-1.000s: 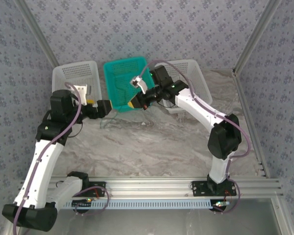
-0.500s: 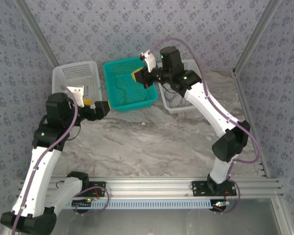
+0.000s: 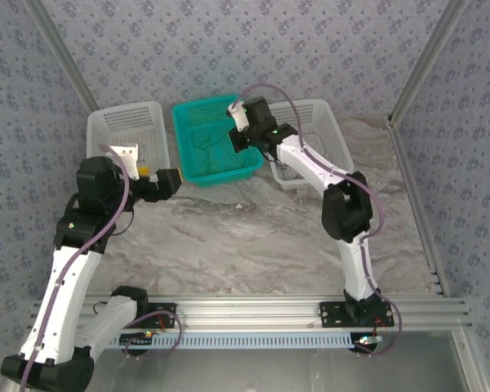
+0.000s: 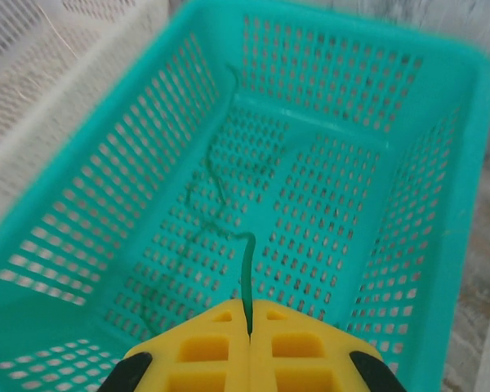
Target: Untangle the cables
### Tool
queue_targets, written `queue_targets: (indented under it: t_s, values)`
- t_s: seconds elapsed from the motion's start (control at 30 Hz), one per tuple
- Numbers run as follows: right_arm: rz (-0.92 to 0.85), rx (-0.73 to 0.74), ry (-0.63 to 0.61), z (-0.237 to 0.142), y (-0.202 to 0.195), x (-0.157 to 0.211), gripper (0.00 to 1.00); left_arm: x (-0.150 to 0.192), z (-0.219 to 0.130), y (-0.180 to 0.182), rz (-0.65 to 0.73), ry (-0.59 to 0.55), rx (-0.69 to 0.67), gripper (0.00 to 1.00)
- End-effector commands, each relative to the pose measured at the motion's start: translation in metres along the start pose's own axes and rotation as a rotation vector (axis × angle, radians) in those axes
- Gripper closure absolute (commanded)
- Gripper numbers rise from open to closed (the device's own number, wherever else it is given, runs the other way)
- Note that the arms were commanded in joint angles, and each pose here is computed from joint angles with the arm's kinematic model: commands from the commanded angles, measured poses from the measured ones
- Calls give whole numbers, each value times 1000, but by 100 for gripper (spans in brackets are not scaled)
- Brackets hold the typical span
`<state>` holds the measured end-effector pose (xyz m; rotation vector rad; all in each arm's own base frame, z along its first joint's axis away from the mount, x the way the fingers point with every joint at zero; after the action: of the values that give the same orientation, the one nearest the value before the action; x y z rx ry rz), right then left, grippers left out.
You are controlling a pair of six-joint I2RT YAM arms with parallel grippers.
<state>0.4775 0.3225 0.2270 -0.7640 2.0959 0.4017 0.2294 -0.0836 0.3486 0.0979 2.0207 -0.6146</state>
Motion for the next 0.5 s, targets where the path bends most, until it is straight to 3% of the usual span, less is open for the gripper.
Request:
queue_targets:
  t_s: [0.0,0.07,0.2,0.37,0.47]
  values:
    - [-74,-33,3,21,13,4,78,-2,0,1,-2,-28,-7,1]
    - [-103,-33,29,29,23,7,64,0,3,7,-13,-28,-46,1]
    - [-142,19,24,17,31,-5,49,6,5,32,-70,-21,-228,1]
    - [-90,34,-102,-59,27,-48,46,13,10,58,-126,-37,-401,0]
    - [-88,83,-172,-112,20,-50,45,20,14,76,-143,-81,-507,1]
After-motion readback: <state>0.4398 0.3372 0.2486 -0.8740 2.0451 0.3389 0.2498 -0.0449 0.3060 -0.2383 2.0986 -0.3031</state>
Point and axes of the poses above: each hand's point on the last joint's axis, 136 mm out from that joint toward the fingers, its own z axis out along the fingers, its own y axis along the line the jaws close on, x = y × z, the point moved 5 cm from there along -z, back along the fingers, and after that the axes turned 1 degree about -z, right-handed, at the moved point
